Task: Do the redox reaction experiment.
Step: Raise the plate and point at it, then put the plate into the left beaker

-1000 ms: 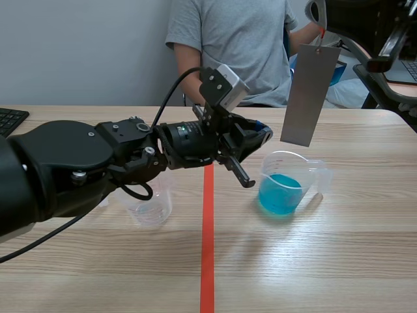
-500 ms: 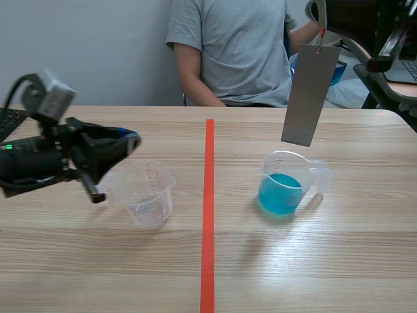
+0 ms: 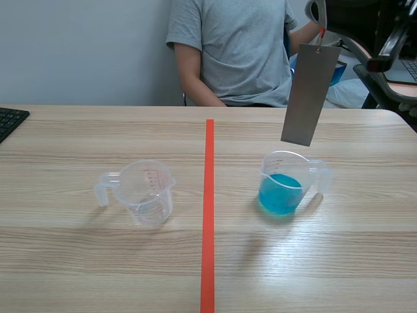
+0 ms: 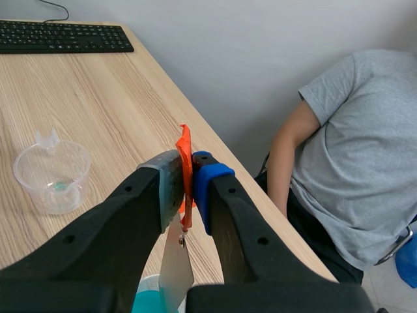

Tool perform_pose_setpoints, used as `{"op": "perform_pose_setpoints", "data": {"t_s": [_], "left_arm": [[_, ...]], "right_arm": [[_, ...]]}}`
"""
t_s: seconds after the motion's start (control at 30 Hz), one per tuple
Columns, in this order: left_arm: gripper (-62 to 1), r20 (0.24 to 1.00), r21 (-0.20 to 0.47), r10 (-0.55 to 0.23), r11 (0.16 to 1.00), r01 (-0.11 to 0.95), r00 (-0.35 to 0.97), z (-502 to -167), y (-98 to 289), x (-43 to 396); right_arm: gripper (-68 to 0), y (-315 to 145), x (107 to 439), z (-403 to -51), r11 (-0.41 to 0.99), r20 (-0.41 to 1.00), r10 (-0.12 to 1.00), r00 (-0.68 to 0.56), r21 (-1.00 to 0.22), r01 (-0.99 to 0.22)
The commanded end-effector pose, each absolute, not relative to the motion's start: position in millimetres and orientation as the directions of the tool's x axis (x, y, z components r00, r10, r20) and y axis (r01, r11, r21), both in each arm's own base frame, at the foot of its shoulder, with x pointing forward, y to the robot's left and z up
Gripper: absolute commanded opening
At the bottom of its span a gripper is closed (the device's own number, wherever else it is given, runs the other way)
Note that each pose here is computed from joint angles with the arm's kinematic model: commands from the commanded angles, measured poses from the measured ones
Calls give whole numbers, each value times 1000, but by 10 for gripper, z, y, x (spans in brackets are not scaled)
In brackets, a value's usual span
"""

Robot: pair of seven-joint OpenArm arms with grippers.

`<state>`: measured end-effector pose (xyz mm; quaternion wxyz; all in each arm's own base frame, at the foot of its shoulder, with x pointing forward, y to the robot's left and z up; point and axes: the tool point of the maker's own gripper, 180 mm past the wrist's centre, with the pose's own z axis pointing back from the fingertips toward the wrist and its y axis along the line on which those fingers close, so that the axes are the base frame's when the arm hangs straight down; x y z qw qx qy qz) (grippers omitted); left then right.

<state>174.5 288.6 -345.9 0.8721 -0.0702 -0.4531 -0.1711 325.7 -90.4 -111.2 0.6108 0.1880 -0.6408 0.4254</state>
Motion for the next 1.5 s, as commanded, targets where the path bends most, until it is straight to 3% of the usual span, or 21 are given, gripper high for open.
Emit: {"op": "perform_pose_setpoints", "data": {"t_s": [0.0,0.17,0.37,0.67,0.97,1.13,1.47], "left_arm": [[-573,828,2,-162,958,287,536,-3479,2907,1610],[-573,774,-25,-38,996,89,632,-3633,3107,914],[-573,664,-78,104,994,-70,741,-3852,2989,158],[-573,581,-104,244,968,-226,777,-4039,2845,-308],[-573,583,-119,283,957,-264,762,-4069,2776,-335],[-573,548,-94,242,969,-229,801,-4194,2765,-319],[-573,532,-81,251,966,-246,808,-4306,2830,-289]], "right_arm": [[-662,-915,3253,-953,561,934,274,-230,-350,-750],[-662,-915,3253,-953,561,934,274,-230,-350,-750],[-662,-913,3252,-952,561,934,273,-231,-350,-751],[-662,-908,3255,-939,561,934,270,-234,-351,-750],[-662,-819,3270,-892,566,940,233,-249,-340,-751],[-662,-668,3276,-892,543,941,223,-253,-336,-770],[-662,-256,3305,-856,500,929,207,-308,-370,-783]]}}
